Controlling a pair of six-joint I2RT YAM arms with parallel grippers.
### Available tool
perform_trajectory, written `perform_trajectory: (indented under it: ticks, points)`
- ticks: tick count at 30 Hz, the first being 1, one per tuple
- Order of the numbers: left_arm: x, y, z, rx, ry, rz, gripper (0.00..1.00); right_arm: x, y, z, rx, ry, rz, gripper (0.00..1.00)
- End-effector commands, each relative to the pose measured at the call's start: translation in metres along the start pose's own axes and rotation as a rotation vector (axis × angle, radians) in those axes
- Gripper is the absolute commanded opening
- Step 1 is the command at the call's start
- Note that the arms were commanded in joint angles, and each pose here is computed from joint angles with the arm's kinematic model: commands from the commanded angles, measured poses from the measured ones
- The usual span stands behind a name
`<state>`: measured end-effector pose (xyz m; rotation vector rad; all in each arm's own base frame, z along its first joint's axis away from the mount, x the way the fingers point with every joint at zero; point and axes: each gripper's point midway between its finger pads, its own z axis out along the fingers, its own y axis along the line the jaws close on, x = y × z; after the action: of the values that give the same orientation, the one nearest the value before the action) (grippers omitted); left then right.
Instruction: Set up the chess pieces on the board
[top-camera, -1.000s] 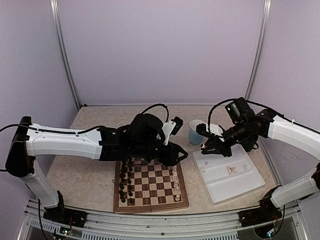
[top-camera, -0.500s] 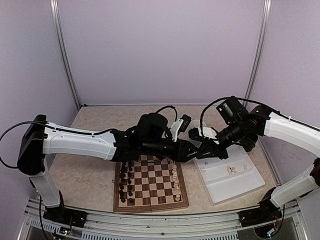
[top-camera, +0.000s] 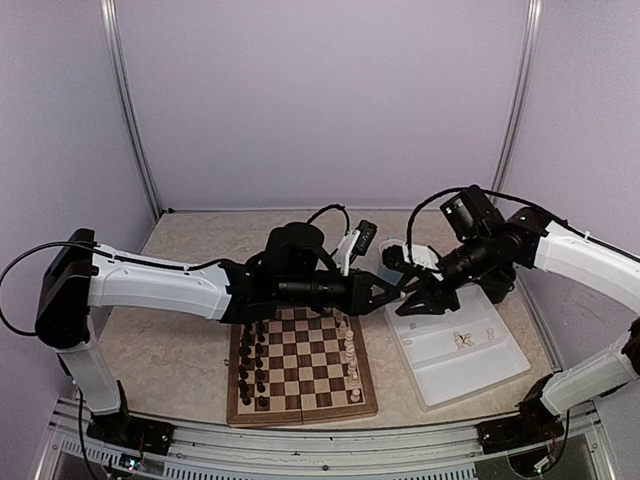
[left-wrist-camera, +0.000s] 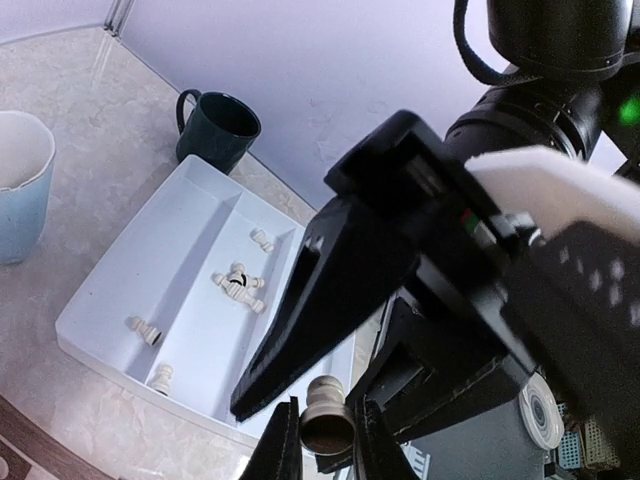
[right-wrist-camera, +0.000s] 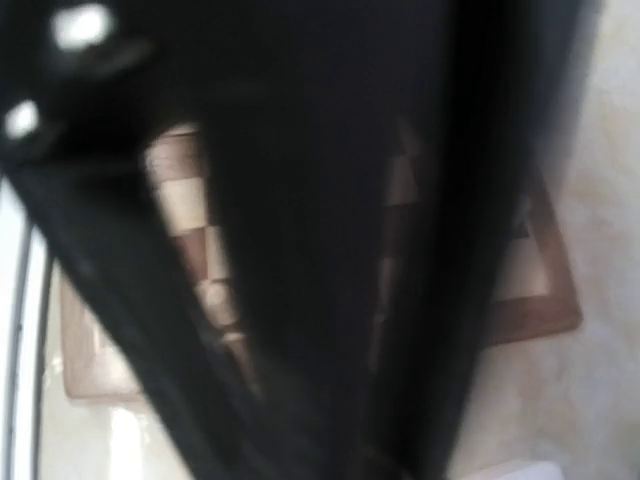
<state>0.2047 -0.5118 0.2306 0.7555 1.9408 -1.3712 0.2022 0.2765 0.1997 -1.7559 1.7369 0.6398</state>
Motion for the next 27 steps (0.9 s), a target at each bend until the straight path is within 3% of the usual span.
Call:
perform_trajectory:
  ticks: [1, 7, 11, 16, 27]
  points:
    - [-0.041, -0.013, -0.018, 0.059, -0.185, 0.041, 0.13, -0.030, -0.029, -0.049, 0.110, -0.196, 0.043, 0.48]
    - [-0.084, -0.025, -0.036, 0.108, -0.410, 0.034, 0.12, -0.069, -0.055, -0.093, -0.007, -0.482, 0.259, 0.48]
    - [-0.094, -0.029, -0.038, 0.144, -0.481, 0.013, 0.12, -0.073, -0.061, -0.103, -0.171, -0.606, 0.404, 0.48]
    - [-0.099, -0.025, -0.034, 0.163, -0.522, -0.024, 0.11, -0.072, -0.061, -0.098, -0.289, -0.650, 0.480, 0.48]
    - [-0.096, -0.020, -0.021, 0.184, -0.517, -0.057, 0.11, -0.072, -0.051, -0.100, -0.348, -0.669, 0.473, 0.44]
